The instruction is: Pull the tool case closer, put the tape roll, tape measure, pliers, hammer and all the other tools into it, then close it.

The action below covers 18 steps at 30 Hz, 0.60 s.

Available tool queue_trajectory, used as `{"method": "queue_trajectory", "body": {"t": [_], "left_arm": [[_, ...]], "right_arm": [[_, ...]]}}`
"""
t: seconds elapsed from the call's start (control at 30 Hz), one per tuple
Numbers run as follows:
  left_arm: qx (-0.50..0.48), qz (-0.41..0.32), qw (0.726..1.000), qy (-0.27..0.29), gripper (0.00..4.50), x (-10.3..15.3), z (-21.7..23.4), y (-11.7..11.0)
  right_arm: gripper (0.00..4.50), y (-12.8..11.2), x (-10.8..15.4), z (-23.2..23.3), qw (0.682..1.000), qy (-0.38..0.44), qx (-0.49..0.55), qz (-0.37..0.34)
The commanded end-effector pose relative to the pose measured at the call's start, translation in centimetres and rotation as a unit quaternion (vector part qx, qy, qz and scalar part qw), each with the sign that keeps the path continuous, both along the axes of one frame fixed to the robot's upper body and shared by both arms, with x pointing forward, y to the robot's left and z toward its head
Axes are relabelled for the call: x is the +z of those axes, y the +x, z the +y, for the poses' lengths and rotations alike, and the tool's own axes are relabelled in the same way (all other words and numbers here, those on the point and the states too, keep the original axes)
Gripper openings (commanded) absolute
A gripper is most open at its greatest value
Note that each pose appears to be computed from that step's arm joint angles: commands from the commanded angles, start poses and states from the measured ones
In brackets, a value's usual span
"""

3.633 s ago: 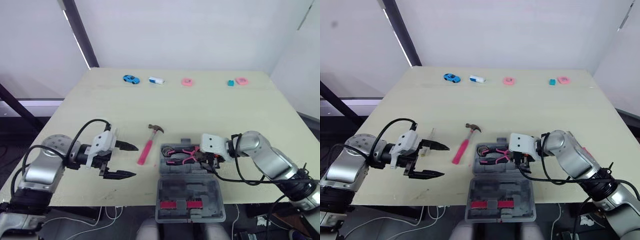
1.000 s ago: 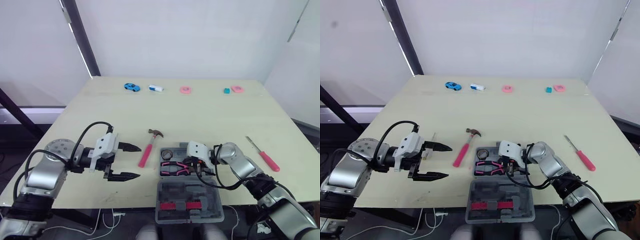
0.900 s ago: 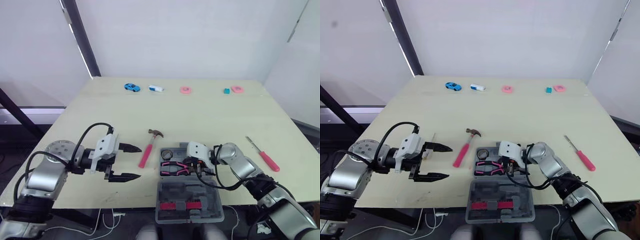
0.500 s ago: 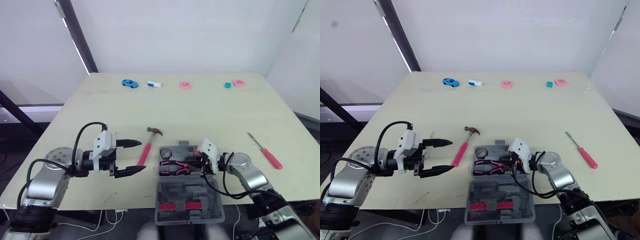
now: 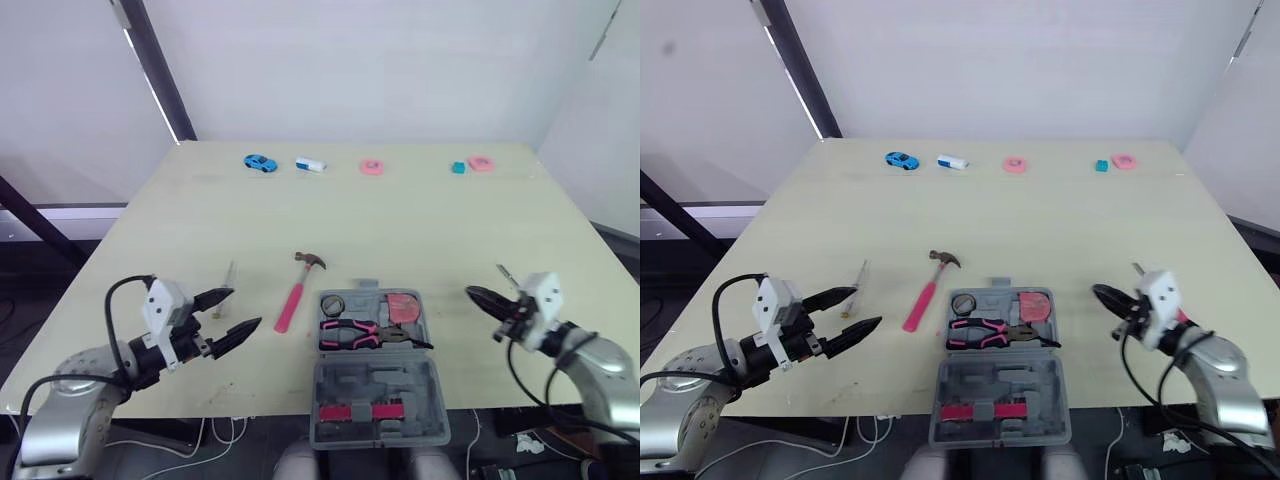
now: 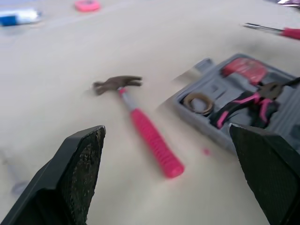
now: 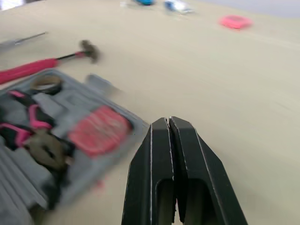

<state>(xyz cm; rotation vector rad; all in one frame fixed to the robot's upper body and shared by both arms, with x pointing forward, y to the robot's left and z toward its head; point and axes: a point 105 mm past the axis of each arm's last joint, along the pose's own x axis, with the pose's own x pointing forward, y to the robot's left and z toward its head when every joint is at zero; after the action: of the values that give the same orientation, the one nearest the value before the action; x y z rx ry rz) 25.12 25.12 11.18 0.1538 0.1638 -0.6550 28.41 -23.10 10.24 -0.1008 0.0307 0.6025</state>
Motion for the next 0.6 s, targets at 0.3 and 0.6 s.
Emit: {"method": "queue_trajectory", "body": {"t": [0.3, 0.6], "left_arm": [[0.146, 0.012, 0.989, 0.004, 4.5, -2.5, 7.0, -3.4], [0.178, 0.032, 0.983, 0.017, 4.5, -4.1, 9.3, -5.4]], "right_arm": [[3.59, -7.2, -1.8, -10.3, 0.985, 0.012, -0.171, 0.01], [4.45, -11.1, -4.5, -13.2, 0.975, 0.014, -0.209, 0.066]]}}
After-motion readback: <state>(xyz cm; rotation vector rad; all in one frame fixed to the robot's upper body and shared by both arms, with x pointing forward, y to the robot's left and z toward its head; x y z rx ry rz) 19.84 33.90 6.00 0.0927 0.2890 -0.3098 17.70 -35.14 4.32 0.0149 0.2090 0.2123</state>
